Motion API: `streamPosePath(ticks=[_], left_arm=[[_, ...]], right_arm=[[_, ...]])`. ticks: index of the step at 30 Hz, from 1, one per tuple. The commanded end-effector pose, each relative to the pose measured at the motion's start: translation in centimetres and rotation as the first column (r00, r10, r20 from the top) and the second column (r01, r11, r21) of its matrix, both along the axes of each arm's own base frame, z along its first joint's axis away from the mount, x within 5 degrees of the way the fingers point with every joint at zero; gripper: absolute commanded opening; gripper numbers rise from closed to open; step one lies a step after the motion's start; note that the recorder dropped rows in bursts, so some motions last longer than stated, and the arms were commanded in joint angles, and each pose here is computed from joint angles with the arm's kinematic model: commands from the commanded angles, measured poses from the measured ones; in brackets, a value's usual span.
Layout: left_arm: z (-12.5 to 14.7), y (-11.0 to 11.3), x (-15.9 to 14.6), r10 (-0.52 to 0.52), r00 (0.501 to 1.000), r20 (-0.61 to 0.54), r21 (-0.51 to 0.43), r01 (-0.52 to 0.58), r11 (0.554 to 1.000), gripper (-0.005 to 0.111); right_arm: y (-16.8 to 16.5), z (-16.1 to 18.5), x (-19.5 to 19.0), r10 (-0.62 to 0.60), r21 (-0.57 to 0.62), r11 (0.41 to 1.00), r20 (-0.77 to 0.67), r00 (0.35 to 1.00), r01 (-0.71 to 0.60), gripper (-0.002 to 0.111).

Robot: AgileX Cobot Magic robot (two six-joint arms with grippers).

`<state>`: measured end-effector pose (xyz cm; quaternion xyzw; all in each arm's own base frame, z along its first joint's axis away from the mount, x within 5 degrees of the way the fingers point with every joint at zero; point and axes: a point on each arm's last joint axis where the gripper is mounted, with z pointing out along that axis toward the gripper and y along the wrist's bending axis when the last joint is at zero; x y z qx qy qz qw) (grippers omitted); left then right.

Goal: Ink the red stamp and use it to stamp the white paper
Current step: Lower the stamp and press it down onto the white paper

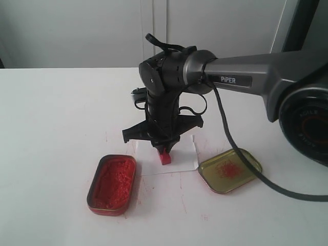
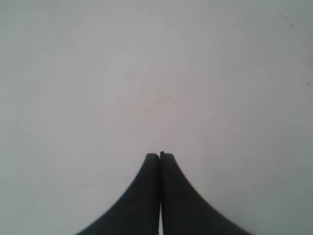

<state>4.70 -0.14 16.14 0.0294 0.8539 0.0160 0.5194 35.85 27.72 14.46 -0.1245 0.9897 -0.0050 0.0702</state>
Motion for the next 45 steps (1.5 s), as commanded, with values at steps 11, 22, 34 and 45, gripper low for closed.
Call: streamPosePath(ticks=[11, 22, 34, 45], left_arm=[[-0.2, -0.1, 0.0, -0.007, 1.0, -0.003, -0.006, 0.007, 1.0, 0.0], [-0.2, -0.1, 0.0, -0.007, 1.0, -0.003, -0.006, 0.007, 1.0, 0.0], [-0.2, -0.1, 0.0, -0.007, 1.0, -0.003, -0.006, 0.007, 1.0, 0.0], [-0.2, -0.1, 0.0, -0.007, 1.0, -0.003, -0.006, 0.007, 1.0, 0.0]], right_arm=[[-0.3, -6.3, -0.8, -0.007, -0.083, 0.997, -0.152, 0.988, -0.006, 0.0], [-0.2, -6.9, -0.9, 0.019, -0.084, 0.996, -0.166, 0.986, -0.033, 0.0], [-0.3, -7.7, -1.0, 0.015, -0.098, 0.995, -0.185, 0.983, -0.034, 0.0], [-0.1, -6.1, -0.8, 0.015, -0.07, 0.997, -0.144, 0.99, -0.026, 0.0]])
